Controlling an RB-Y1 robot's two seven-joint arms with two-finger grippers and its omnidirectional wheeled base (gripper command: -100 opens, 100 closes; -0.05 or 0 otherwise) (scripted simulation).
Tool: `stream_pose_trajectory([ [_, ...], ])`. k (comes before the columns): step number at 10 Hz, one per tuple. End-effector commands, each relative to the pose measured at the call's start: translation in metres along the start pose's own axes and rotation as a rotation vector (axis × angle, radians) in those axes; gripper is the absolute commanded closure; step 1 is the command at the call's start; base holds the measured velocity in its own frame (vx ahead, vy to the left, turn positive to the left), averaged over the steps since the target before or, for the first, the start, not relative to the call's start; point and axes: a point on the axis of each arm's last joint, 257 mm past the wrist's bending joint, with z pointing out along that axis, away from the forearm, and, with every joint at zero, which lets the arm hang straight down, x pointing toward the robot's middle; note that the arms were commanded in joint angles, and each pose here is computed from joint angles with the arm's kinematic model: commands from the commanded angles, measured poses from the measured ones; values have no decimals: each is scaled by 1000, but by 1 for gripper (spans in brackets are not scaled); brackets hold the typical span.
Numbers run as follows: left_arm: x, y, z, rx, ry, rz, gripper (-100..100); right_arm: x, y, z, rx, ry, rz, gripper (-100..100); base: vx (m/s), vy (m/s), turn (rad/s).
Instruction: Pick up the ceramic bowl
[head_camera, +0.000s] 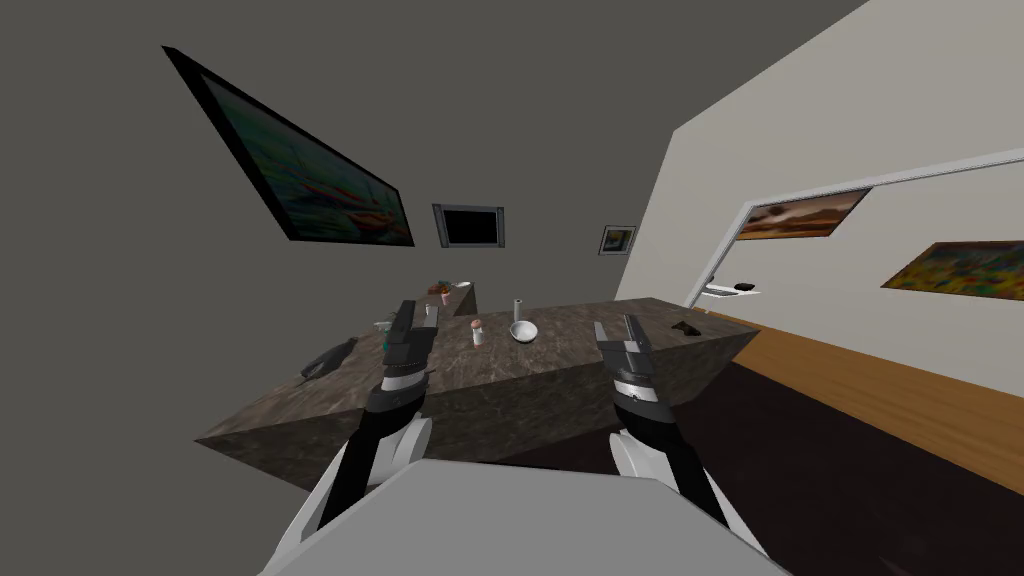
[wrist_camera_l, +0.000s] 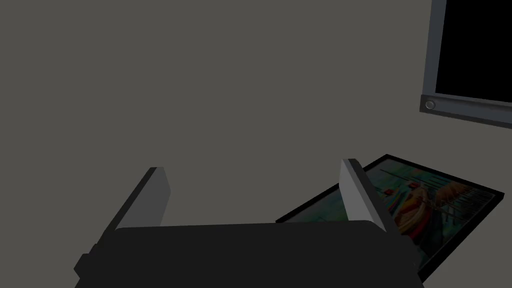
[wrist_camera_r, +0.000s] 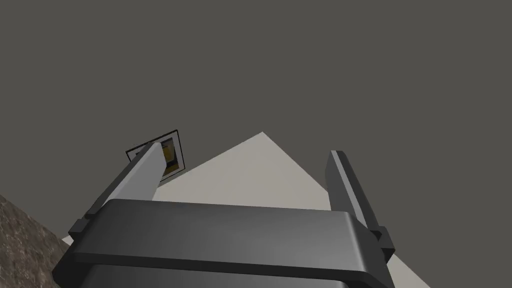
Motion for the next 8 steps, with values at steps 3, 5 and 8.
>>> stream_pose_trajectory([
  [3, 0, 0, 0, 0, 0, 0, 0, 2, -10, -4, 16, 99, -72, -100, -71, -23, 162],
  [5, 0, 0, 0, 0, 0, 0, 0, 3, -15, -6, 25, 144, -102, -100, -55, -19, 61],
  [8, 0, 0, 0, 0, 0, 0, 0, 3, -26, -10, 46, 221, -162, -100, -62, -7, 135],
])
